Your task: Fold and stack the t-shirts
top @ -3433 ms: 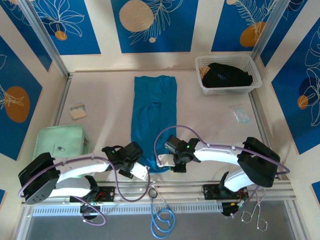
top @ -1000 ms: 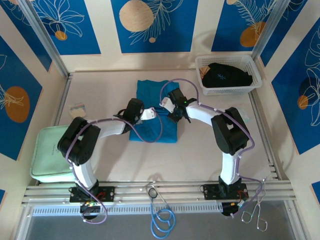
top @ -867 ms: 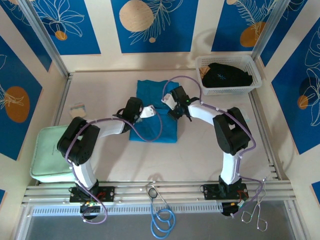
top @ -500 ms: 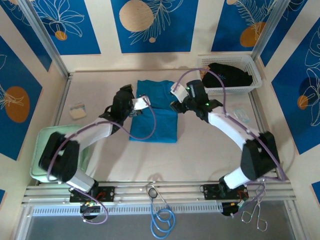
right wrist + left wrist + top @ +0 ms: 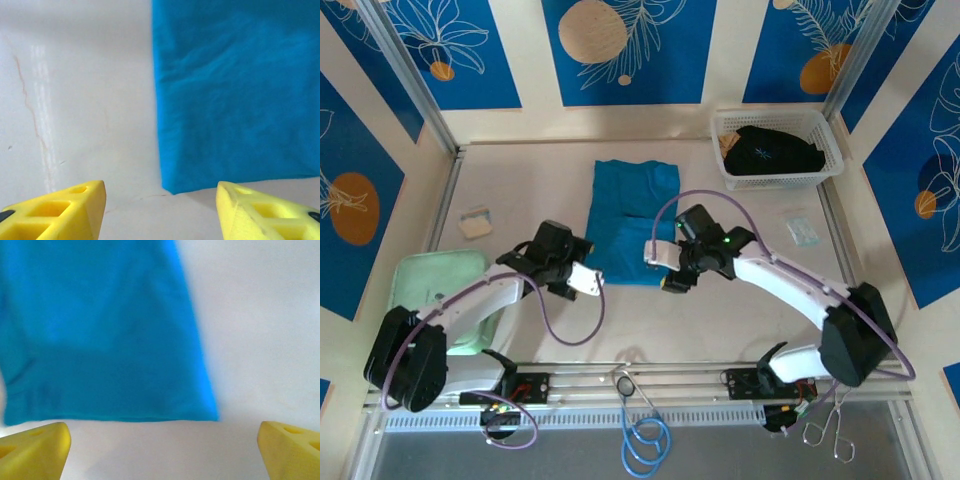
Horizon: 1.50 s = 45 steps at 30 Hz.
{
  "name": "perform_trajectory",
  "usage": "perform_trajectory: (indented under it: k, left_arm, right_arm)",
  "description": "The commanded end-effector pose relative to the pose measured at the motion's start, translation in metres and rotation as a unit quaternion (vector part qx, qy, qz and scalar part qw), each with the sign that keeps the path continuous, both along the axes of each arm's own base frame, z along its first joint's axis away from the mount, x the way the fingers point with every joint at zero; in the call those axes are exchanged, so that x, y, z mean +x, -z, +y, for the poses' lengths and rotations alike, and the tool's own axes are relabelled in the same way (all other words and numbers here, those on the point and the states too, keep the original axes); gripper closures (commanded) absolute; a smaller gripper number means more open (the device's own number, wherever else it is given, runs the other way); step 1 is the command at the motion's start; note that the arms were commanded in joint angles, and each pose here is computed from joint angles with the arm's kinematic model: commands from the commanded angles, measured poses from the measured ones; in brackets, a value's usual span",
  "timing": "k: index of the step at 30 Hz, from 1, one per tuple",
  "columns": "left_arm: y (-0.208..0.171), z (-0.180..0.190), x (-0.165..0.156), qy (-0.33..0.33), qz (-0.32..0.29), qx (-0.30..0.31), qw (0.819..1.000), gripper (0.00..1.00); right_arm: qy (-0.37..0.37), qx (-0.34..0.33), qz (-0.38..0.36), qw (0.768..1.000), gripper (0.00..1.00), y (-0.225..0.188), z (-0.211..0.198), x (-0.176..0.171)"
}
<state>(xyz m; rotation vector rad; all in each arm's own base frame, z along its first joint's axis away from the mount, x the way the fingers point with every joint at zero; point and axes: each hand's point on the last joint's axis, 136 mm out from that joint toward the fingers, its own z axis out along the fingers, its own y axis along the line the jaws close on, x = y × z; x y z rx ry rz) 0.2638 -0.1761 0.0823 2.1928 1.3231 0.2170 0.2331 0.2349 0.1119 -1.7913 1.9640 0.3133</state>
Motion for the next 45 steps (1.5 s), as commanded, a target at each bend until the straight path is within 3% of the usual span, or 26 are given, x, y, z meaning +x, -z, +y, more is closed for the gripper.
perform_trajectory:
  k: [1,7,20,26,34,35,37,40,42,44,45]
  left_arm:
    - [0.013,0.0,-0.015,0.046,0.02,0.034,0.998,0.05]
    - [0.024,-0.002,-0.015,0.047,0.031,0.04,0.998,0.05]
    - [0.041,-0.008,0.018,0.02,0.054,0.063,0.996,0.1]
    - [0.051,0.001,0.035,-0.005,0.065,0.085,0.994,0.15]
    - [0.076,0.014,0.037,-0.029,0.108,0.117,0.987,0.37]
    - [0.08,0.015,0.036,-0.031,0.112,0.12,0.986,0.43]
    - [0.086,0.016,0.038,-0.039,0.113,0.122,0.985,0.71]
    - [0.091,0.017,0.04,-0.049,0.11,0.12,0.985,0.77]
    - [0.092,0.017,0.039,-0.049,0.11,0.121,0.985,0.85]
    - [0.091,0.018,0.039,-0.047,0.11,0.121,0.985,1.0]
    - [0.089,0.017,0.039,-0.047,0.108,0.121,0.986,1.0]
  right_arm:
    - [-0.029,-0.039,0.042,0.998,0.4,0.026,-0.001,-0.009]
    - [-0.032,-0.073,0.071,0.994,0.41,0.058,0.003,0.001]
    - [-0.042,-0.092,0.077,0.992,0.4,0.076,0.007,0.016]
    - [-0.036,-0.1,0.097,0.99,0.47,0.09,0.007,0.022]
    - [-0.038,-0.108,0.111,0.987,0.6,0.106,0.009,0.024]
    - [-0.037,-0.108,0.113,0.987,0.61,0.107,0.009,0.024]
    - [-0.039,-0.111,0.116,0.986,0.66,0.11,0.009,0.024]
    - [-0.039,-0.113,0.121,0.985,0.77,0.111,0.009,0.024]
    - [-0.036,-0.114,0.123,0.985,0.84,0.111,0.008,0.025]
    - [-0.035,-0.113,0.123,0.985,0.93,0.111,0.008,0.025]
    - [-0.034,-0.113,0.125,0.985,0.99,0.111,0.007,0.024]
